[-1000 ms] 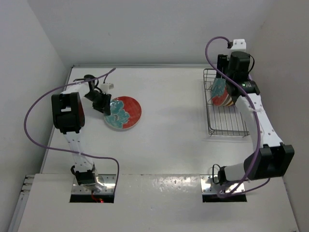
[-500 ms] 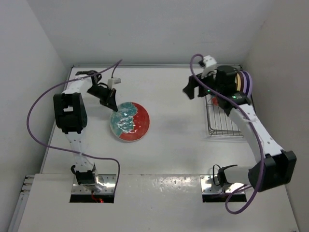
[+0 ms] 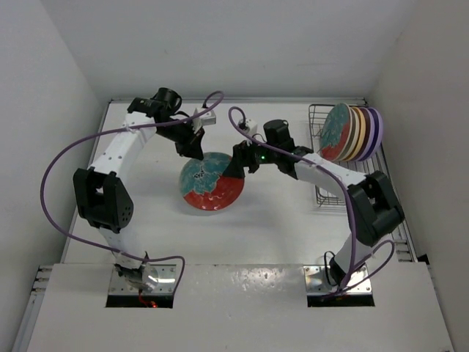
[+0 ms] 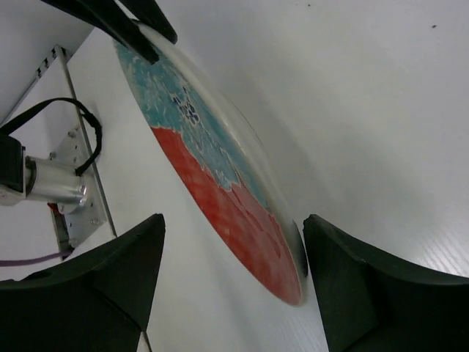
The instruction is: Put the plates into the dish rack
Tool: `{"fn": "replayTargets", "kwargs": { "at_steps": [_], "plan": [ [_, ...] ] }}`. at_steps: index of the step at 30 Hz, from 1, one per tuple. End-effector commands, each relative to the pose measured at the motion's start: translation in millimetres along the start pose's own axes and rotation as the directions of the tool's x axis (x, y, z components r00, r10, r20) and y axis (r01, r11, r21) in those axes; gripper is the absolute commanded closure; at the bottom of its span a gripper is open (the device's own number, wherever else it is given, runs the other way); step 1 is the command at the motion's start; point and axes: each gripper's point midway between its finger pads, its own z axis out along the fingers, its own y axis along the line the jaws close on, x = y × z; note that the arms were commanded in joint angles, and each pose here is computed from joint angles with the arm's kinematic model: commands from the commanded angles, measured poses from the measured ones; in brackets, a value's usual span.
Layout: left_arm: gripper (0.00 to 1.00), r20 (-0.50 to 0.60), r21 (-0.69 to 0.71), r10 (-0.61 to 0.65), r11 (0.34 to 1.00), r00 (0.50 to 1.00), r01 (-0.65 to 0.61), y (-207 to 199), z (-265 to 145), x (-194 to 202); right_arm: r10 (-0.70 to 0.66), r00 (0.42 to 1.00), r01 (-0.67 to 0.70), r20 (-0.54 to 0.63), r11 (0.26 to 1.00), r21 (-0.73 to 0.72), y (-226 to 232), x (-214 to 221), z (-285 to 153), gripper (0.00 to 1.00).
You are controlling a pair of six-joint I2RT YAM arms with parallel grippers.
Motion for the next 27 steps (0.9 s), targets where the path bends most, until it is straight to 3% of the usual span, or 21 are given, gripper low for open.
{"fn": "replayTargets", "kwargs": {
  "at_steps": [1,4,5,7,8,9,14,15,17,18,19,23,24,25,27],
  "plan": [
    [1.00,0.105,0.062,0.071,0.995,0.992,-0.078,-25,-14,-28,-0.032,0.997,0.033,0.064,0.999,-0.013,1,-21,16,0.26],
    [1.00,0.122,0.069,0.109,0.991,0.986,-0.118,-30,-18,-33,-0.002,0.996,0.001,0.090,1.000,0.012,-8,-22,18,0.43],
    [1.00,0.138,0.073,0.115,0.989,0.984,-0.126,-33,-20,-36,-0.010,0.994,0.011,0.106,1.000,-0.005,-4,-25,19,0.58],
    [1.00,0.151,0.076,0.121,0.988,0.981,-0.133,-35,-22,-40,0.004,0.994,0.000,0.106,0.999,-0.041,3,-27,20,0.77],
    [1.00,0.159,0.083,0.120,0.987,0.980,-0.135,-36,-22,-41,0.009,0.995,-0.004,0.101,0.999,-0.051,5,-26,21,0.95],
    [1.00,0.180,0.088,0.128,0.985,0.975,-0.145,-38,-24,-47,0.008,0.994,-0.002,0.105,0.998,-0.060,10,-28,21,1.00],
    [1.00,0.207,0.064,0.102,0.991,0.973,-0.118,-33,-27,-59,0.007,0.985,-0.003,0.170,1.000,-0.025,9,-40,12,1.00],
    [0.93,0.200,0.046,0.089,0.994,0.976,-0.100,-29,-27,-59,-0.003,0.977,-0.002,0.215,1.000,0.022,6,-52,2,1.00],
    [0.50,0.186,-0.028,0.068,0.998,0.980,-0.064,-12,-30,-60,0.012,0.972,-0.025,0.234,0.998,0.052,0,-56,-5,1.00],
    [0.13,0.191,-0.053,0.024,0.998,0.981,-0.014,-4,-35,-58,0.000,0.961,-0.024,0.277,0.996,0.087,-6,-70,-19,1.00],
    [0.00,0.197,-0.091,0.015,0.996,0.980,0.003,2,-42,-59,0.012,0.959,-0.046,0.283,0.992,0.114,-12,-70,-24,1.00],
    [0.00,0.286,-0.309,-0.037,0.942,0.957,0.129,45,-88,-75,0.025,0.933,-0.119,0.358,0.963,0.242,-37,-88,-58,1.00],
    [0.00,0.357,-0.389,-0.062,0.897,0.932,0.209,66,-115,-81,0.017,0.920,-0.138,0.392,0.949,0.282,-44,-98,-79,1.00],
    [0.00,0.376,-0.507,-0.067,0.820,0.924,0.266,83,-141,-77,0.011,0.907,-0.170,0.421,0.924,0.342,-57,-103,-90,1.00],
    [0.00,0.421,-0.614,-0.061,0.716,0.905,0.334,106,-180,-77,-0.003,0.887,-0.199,0.461,0.899,0.389,-66,-112,-115,1.00]
  ]
}}
